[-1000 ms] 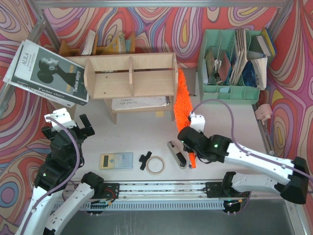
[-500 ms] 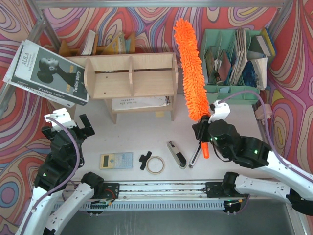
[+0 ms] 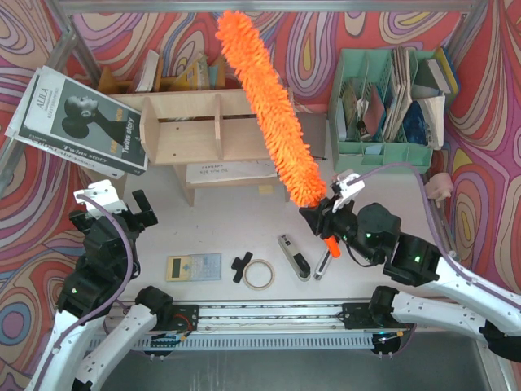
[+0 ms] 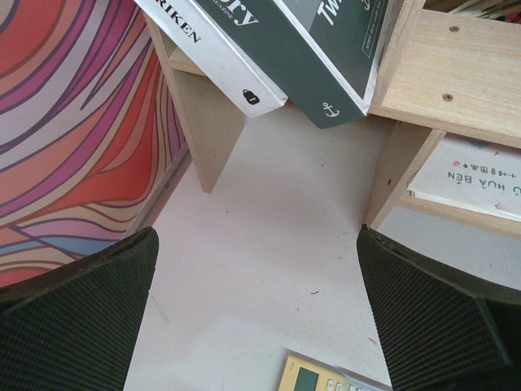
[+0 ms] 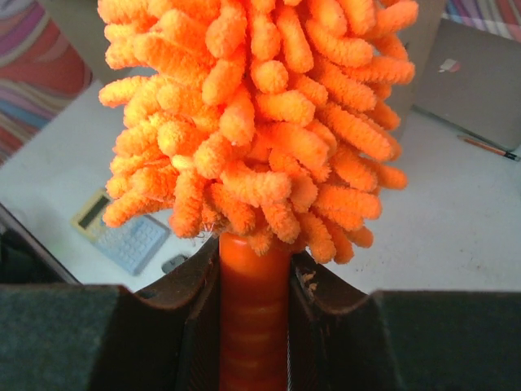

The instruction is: Dust the bookshelf with a duster

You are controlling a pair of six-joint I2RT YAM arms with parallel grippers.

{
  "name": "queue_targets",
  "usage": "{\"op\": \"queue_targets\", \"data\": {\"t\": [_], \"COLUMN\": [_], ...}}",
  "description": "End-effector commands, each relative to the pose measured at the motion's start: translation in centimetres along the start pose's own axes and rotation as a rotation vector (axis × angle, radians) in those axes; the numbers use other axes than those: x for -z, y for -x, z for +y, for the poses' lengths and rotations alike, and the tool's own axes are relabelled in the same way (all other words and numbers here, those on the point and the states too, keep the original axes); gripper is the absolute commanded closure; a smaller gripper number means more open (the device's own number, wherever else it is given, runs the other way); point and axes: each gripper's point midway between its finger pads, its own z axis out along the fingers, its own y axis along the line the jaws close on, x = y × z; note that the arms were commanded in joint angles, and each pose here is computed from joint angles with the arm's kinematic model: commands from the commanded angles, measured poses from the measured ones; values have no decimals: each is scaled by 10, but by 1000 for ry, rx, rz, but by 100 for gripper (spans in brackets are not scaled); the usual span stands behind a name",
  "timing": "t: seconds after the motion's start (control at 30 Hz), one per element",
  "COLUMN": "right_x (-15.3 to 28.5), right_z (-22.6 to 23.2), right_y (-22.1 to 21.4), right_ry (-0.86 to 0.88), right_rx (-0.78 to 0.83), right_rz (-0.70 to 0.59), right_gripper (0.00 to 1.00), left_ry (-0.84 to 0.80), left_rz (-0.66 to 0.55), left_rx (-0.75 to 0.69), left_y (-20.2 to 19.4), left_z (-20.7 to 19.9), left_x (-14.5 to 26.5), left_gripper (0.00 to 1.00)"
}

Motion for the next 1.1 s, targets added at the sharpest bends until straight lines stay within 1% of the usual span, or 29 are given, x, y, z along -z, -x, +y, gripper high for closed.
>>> {"op": "queue_targets", "data": {"t": [0.0, 0.17, 0.53, 0.8, 0.97, 1.07], "right_x": [0, -3, -20, -15, -12, -10], "right_z": [17, 27, 44, 74, 86, 90], "right_y": [15, -3, -51, -111, -145, -157], "right_ry": [127, 213, 304, 452, 477, 496], "right_rx": [52, 121, 208, 314, 380, 393], "right_rz": [-135, -172, -75, 80, 171, 230], "right_gripper": [100, 100, 100, 100, 100, 100], "left_ry": [29, 28, 33, 31, 32, 32], "left_rz": [-5, -4, -8, -5, -4, -5], "left_rx": [8, 6, 9, 5, 4, 4], "left_y": [2, 2, 2, 2, 2, 2], "left_z": [5, 4, 6, 5, 5, 5], "left_x": [0, 0, 0, -1, -1, -1], "left_gripper": [1, 1, 2, 2, 1, 2]}}
